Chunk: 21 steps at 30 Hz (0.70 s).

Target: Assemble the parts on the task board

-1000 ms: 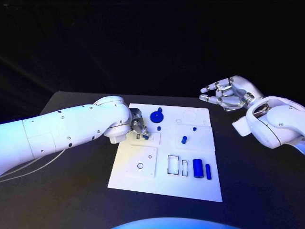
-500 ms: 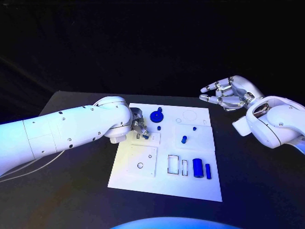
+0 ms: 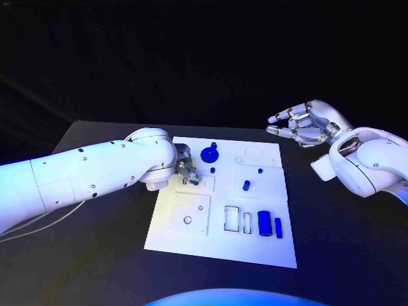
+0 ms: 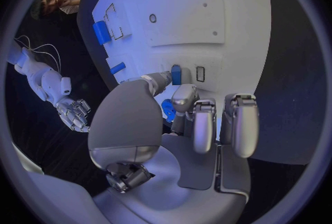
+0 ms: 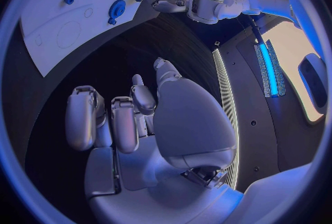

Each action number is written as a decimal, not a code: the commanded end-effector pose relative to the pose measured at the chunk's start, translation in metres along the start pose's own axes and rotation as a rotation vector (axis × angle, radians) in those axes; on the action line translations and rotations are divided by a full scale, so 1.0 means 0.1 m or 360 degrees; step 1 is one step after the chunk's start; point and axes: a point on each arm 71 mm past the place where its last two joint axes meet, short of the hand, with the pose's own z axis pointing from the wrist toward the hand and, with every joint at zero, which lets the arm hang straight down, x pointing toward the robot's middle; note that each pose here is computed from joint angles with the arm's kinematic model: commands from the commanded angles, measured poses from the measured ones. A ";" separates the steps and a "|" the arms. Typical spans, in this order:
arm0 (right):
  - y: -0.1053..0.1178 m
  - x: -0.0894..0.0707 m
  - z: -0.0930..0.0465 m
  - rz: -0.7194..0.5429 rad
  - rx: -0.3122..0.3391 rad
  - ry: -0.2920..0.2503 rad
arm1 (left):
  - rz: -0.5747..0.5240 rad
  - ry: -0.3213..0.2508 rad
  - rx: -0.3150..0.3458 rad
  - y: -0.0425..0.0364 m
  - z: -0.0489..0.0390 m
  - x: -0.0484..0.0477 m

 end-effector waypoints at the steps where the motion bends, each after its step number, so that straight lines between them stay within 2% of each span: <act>1: 0.01 0.02 0.00 -0.0012 -0.0018 0.0031 | 0.0038 0.0034 -0.0035 0.001 -0.003 0.029; 21: 0.01 0.02 -0.01 -0.0012 -0.0019 0.0032 | 0.0028 0.0025 -0.0042 -0.026 0.015 0.025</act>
